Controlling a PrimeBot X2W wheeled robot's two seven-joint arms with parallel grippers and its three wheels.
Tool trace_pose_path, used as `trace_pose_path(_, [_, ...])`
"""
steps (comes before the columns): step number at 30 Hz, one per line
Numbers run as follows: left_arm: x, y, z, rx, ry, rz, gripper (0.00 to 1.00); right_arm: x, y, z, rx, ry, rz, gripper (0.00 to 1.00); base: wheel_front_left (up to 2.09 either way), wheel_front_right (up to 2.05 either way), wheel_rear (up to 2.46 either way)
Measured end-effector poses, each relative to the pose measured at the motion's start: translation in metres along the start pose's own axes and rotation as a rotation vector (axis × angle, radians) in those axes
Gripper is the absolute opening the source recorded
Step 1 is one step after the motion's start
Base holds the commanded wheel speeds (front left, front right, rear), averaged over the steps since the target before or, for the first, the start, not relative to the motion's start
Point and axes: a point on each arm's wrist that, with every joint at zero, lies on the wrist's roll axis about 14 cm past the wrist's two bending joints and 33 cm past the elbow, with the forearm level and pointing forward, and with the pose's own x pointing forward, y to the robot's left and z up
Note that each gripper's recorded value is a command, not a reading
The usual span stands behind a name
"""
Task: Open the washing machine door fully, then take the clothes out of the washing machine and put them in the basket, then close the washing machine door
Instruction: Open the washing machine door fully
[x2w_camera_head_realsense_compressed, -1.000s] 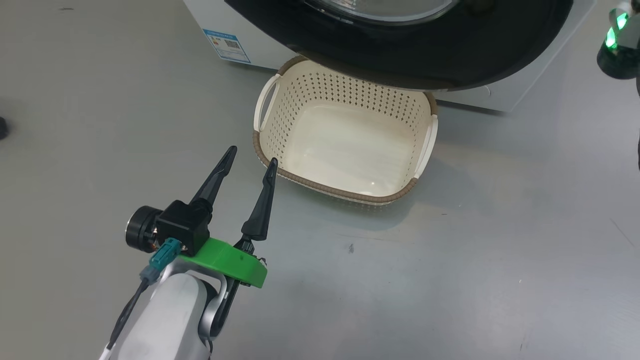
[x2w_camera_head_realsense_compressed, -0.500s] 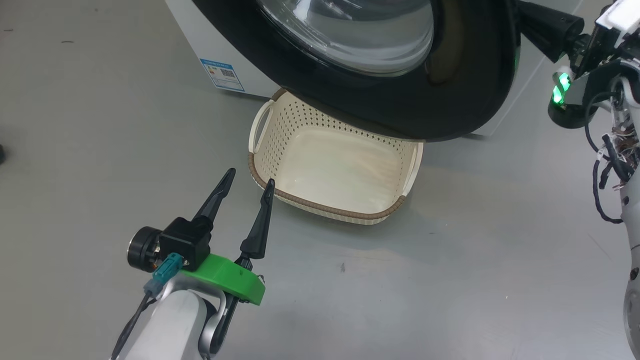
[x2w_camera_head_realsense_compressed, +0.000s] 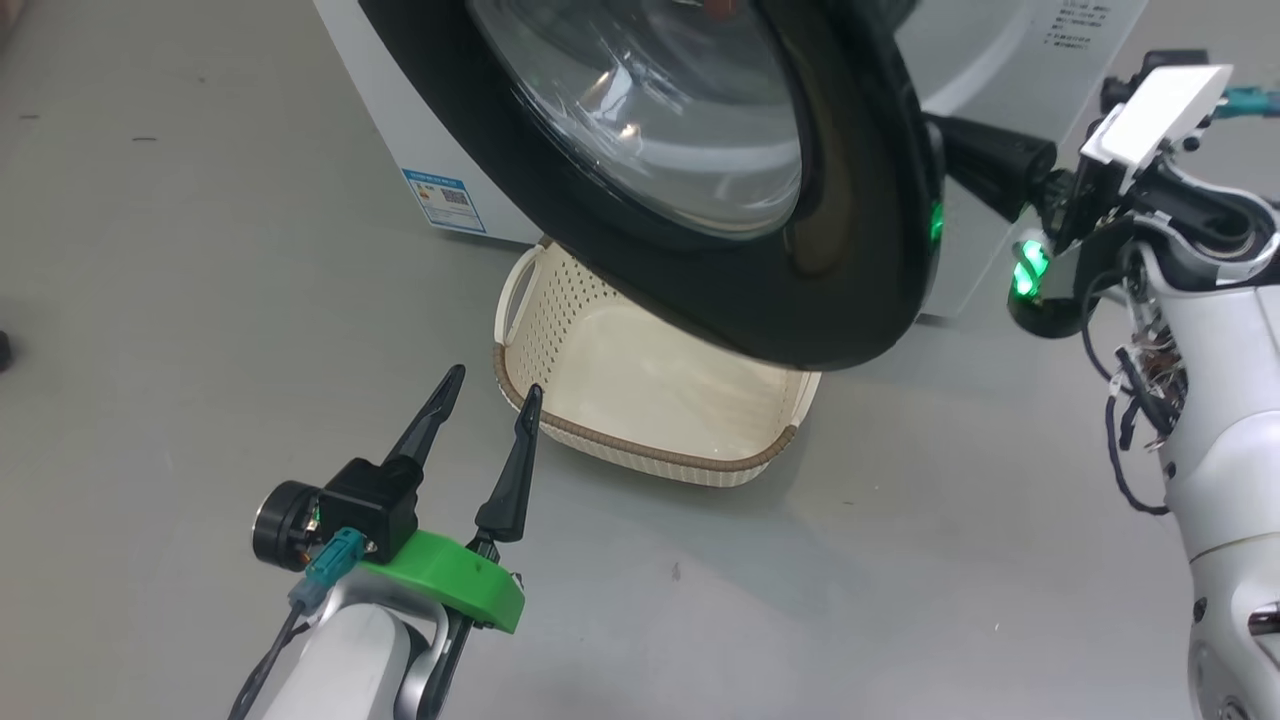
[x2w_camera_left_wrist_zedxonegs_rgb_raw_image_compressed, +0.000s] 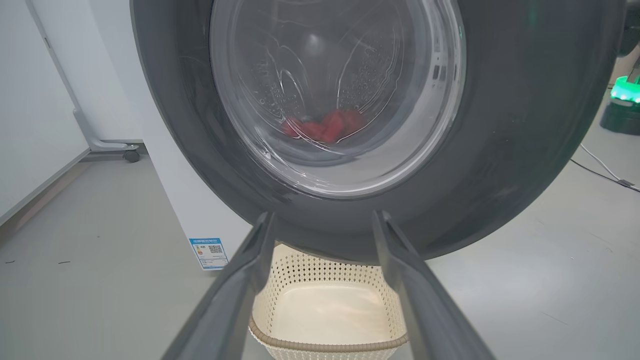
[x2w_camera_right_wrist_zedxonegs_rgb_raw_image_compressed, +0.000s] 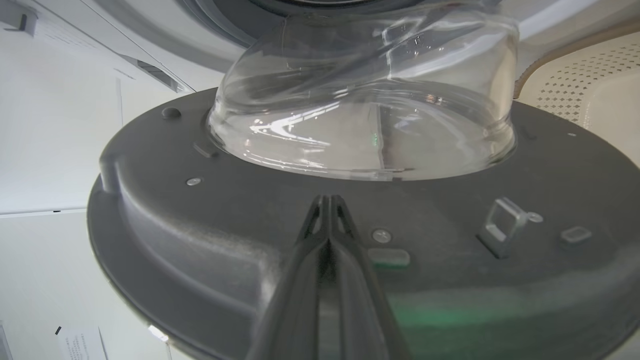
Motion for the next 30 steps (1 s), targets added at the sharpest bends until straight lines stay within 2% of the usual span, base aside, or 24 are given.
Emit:
trace_pose_path(17, [-0.027, 0.004, 0.009, -0.008, -0.029, 0.033, 1.0, 0.008, 0.003, -0.075, 0.035, 0.135, 0.025, 0.0, 0.0, 0.0, 0.0])
trace_pose_path(30, [-0.047, 0.018, 0.018, -0.005, -0.059, 0.093, 1.0, 0.018, -0.004, -0.128, 0.028, 0.263, 0.012, 0.0, 0.0, 0.0, 0.0])
